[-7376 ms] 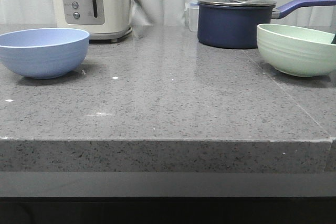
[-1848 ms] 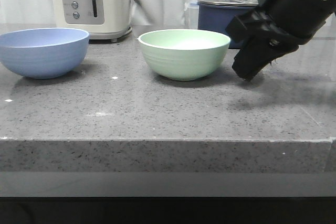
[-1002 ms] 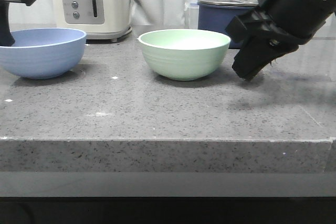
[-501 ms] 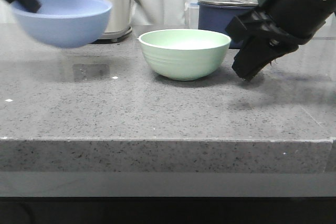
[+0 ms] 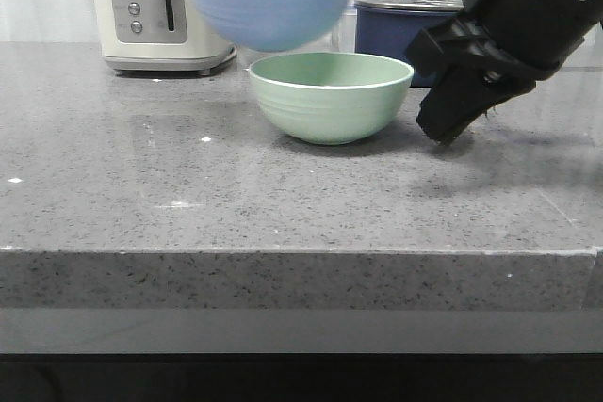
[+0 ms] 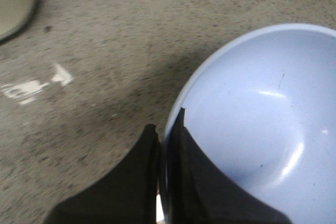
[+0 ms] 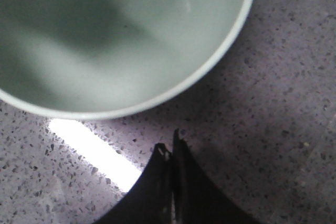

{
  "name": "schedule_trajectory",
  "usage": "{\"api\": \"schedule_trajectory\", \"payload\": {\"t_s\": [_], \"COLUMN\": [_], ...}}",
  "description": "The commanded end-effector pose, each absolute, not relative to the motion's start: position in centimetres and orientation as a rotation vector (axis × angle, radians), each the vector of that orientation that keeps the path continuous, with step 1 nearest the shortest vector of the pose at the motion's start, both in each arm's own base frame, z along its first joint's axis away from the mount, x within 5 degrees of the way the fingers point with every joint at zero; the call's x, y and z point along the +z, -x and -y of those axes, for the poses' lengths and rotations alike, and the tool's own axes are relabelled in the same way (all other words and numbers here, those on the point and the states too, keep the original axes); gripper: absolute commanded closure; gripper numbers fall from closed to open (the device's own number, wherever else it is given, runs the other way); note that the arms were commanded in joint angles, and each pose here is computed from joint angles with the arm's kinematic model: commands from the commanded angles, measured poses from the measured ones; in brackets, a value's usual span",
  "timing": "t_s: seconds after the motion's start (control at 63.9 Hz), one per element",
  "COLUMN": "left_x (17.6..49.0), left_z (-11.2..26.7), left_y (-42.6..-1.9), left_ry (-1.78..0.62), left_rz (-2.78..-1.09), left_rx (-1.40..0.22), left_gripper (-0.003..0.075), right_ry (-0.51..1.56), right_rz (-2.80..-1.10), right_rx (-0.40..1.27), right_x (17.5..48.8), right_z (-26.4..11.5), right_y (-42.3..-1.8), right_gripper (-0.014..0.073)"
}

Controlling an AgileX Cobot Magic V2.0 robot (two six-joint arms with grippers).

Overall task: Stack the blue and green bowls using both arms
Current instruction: 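Lift the blue bowl and carry it over the green bowl, then lower the blue bowl into the green bowl and open the left gripper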

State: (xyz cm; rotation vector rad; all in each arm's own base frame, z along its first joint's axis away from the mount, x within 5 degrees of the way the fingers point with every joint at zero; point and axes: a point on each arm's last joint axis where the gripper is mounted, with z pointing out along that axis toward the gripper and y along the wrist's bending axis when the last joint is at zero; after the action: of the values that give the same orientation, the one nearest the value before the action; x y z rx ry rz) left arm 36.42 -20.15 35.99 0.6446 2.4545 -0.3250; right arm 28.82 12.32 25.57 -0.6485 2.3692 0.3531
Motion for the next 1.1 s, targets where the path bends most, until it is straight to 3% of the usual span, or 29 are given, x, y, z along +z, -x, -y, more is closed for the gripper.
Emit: {"api": "schedule_trajectory", "payload": {"t_s": [0.0,0.251,0.532,0.611,0.705,0.861,1.081], "left_x": [39.0,37.4,36.9,36.9,37.0,37.0,39.6], "left_z": [21.4,24.2,24.4,24.4,24.4,24.4,23.3], "left_y": [-35.5,-35.6,-35.8,-35.8,-35.8,-35.9,-35.2], "left_ry": [-0.651,-0.722,-0.725,-0.724,-0.723,-0.721,-0.709], "left_rz": [-2.331,-2.342,-2.353,-2.351,-2.349,-2.343,-2.28], "left_rx": [-0.386,-0.401,-0.397,-0.397,-0.398,-0.399,-0.364], "left_gripper": [0.074,0.074,0.0732,0.0671,0.0532,0.0374,0.0367], "right_ry": [0.615,0.615,0.615,0.615,0.615,0.615,0.615], "right_rz": [-2.273,-2.273,-2.273,-2.273,-2.273,-2.273,-2.273], "right_rx": [0.353,0.353,0.353,0.353,0.353,0.353,0.353], "right_x": [27.8,27.8,27.8,27.8,27.8,27.8,27.8], "right_z": [-12.3,-12.3,-12.3,-12.3,-12.3,-12.3,-12.3], "right_y": [-29.0,-29.0,-29.0,-29.0,-29.0,-29.0,-29.0], "right_gripper": [0.0658,0.0658,0.0658,0.0658,0.0658,0.0658,0.0658]}}
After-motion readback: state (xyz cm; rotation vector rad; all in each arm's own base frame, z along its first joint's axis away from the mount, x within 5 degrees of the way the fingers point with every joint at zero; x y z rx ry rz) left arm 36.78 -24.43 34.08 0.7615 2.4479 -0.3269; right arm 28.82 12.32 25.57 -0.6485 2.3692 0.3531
